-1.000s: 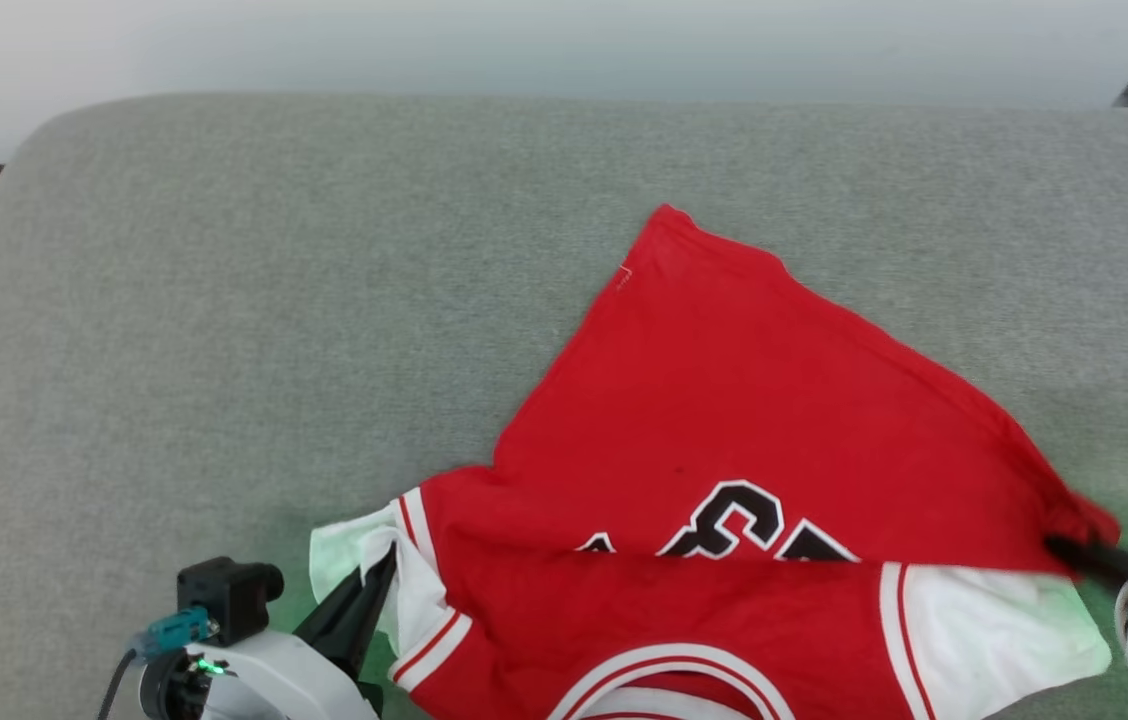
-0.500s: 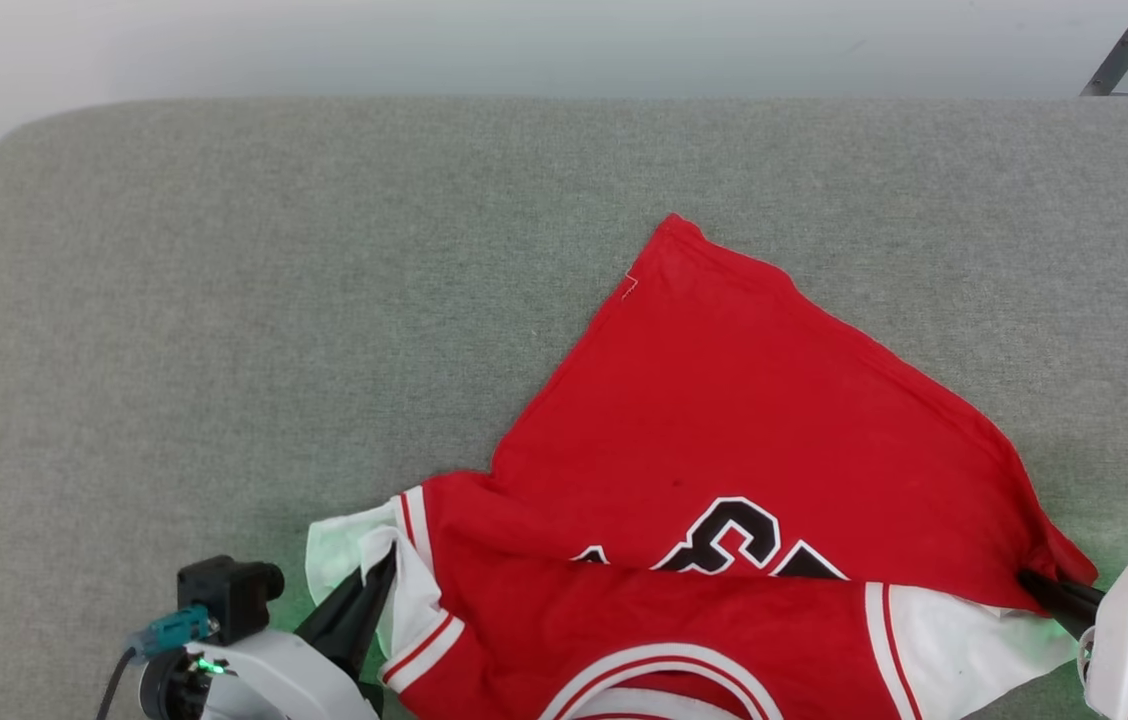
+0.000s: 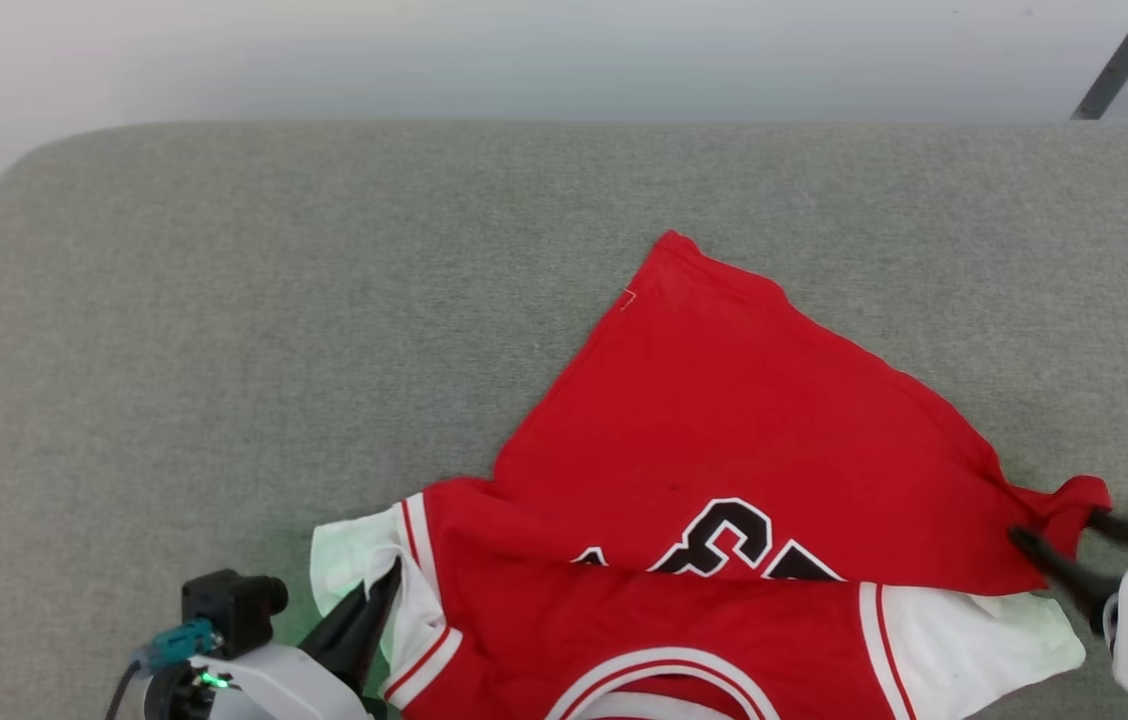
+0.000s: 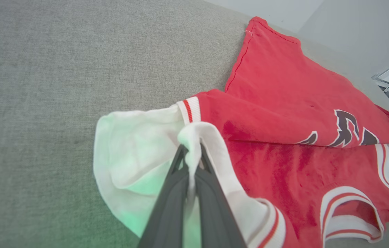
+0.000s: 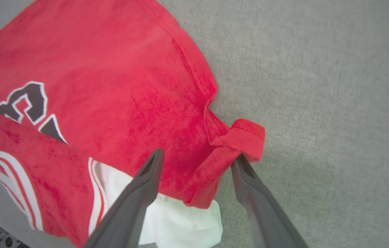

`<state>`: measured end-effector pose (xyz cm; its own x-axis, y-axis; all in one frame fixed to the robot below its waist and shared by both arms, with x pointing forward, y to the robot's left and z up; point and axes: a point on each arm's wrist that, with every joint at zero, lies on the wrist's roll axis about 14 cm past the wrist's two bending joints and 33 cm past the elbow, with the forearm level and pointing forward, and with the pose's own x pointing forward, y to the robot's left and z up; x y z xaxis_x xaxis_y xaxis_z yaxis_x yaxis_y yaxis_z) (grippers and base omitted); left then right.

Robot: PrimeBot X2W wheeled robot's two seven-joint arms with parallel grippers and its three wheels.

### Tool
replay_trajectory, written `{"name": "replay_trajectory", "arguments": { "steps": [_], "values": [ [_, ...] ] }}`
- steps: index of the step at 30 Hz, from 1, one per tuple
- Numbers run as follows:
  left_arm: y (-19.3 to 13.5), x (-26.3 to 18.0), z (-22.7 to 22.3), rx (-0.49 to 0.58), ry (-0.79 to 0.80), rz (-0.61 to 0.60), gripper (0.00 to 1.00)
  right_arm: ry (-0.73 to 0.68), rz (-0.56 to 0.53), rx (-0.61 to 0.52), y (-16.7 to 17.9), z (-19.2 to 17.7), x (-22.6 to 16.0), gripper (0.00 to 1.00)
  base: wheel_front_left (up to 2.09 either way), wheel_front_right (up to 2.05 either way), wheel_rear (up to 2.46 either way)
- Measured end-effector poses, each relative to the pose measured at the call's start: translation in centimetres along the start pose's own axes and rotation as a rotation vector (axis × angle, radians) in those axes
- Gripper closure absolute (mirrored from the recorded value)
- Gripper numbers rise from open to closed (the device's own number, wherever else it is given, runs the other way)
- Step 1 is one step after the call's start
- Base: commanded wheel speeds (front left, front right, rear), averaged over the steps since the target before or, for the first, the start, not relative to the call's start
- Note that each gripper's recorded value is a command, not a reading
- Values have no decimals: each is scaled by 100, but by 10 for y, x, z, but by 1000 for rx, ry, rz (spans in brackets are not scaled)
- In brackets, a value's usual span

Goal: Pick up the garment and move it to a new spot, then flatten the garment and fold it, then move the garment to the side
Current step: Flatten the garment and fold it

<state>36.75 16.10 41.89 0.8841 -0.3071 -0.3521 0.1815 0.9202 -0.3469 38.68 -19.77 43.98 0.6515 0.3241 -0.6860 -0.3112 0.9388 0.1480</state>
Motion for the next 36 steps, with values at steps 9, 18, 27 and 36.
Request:
{"name": "replay_trajectory", "arguments": {
  "steps": [9, 18, 27, 36],
  "values": [
    [-7, -7, -4, -12, 3, -9, 100, -204, 56, -202, 33, 90, -3, 0, 0, 0, 0],
    [-10, -9, -2, -18, -13, -19, 100, -249, 169, -314, 78, 151, 41, 0, 0, 0, 0],
    [-4, -7, -4, -35, -24, -3, 100, -102, 198, -428, 105, 164, 112, 0, 0, 0, 0],
    [5, -1, -10, -53, -17, 20, 100, 84, 184, -458, 108, 147, 171, 0, 0, 0, 0]
  ]
}}
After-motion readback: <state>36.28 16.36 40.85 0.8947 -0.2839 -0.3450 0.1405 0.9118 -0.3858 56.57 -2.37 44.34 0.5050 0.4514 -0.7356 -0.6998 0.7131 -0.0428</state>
